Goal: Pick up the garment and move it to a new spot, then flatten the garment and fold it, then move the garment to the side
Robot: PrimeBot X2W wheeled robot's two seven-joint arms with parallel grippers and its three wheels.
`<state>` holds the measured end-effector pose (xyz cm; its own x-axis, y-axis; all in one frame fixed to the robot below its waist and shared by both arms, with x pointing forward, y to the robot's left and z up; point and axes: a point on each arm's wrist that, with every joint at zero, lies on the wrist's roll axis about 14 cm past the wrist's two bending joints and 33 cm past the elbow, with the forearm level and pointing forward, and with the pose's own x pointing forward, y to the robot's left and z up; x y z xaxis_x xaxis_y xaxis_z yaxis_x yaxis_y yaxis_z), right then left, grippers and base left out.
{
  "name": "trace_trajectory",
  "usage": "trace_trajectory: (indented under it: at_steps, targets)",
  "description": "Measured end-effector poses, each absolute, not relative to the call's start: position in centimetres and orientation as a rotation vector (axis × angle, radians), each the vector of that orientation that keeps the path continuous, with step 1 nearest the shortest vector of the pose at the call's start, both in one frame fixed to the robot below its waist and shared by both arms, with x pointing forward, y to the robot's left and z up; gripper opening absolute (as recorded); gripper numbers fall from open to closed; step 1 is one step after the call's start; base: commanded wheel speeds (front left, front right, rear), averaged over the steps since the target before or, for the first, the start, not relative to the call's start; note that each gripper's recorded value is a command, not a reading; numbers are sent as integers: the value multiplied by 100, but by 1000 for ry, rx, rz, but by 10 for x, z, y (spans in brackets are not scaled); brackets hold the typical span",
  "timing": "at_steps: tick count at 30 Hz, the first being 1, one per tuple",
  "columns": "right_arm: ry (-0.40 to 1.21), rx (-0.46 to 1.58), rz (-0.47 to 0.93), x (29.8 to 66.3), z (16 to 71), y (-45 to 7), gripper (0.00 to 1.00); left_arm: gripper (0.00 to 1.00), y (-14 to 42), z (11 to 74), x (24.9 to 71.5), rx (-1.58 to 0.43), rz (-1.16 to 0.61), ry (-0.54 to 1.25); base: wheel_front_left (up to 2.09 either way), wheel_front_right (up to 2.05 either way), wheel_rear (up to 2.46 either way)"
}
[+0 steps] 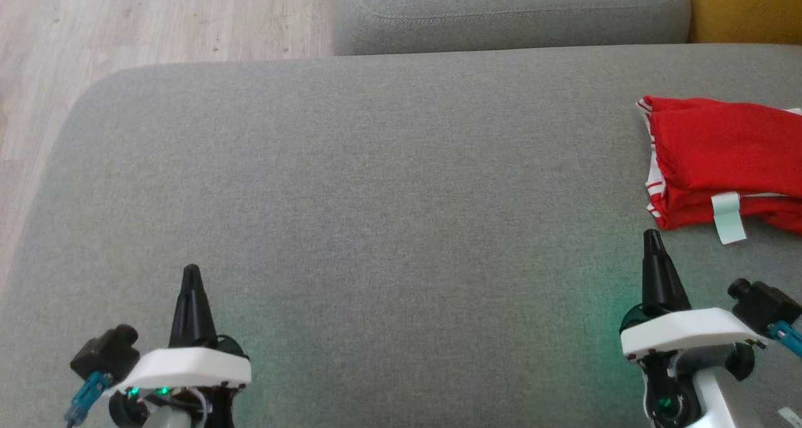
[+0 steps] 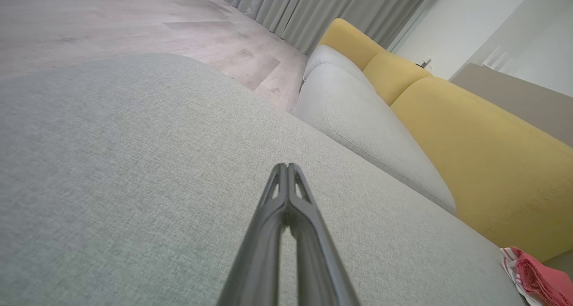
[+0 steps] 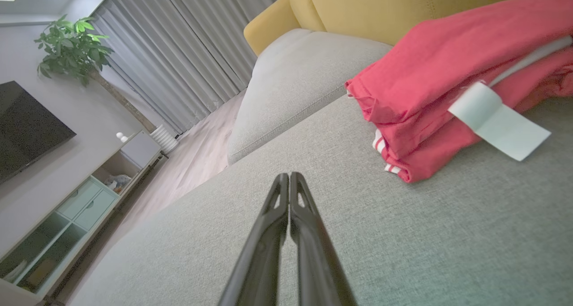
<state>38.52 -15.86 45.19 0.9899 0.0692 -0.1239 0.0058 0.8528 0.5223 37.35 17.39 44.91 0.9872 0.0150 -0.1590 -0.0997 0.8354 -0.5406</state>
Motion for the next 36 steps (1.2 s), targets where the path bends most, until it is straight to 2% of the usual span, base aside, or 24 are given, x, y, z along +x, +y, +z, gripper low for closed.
trace_trajectory:
  at_steps: [36]
  targets:
    - [128,960,-56,385,461,-178,0,0,184,455,375,-977,105,155,0,0,0]
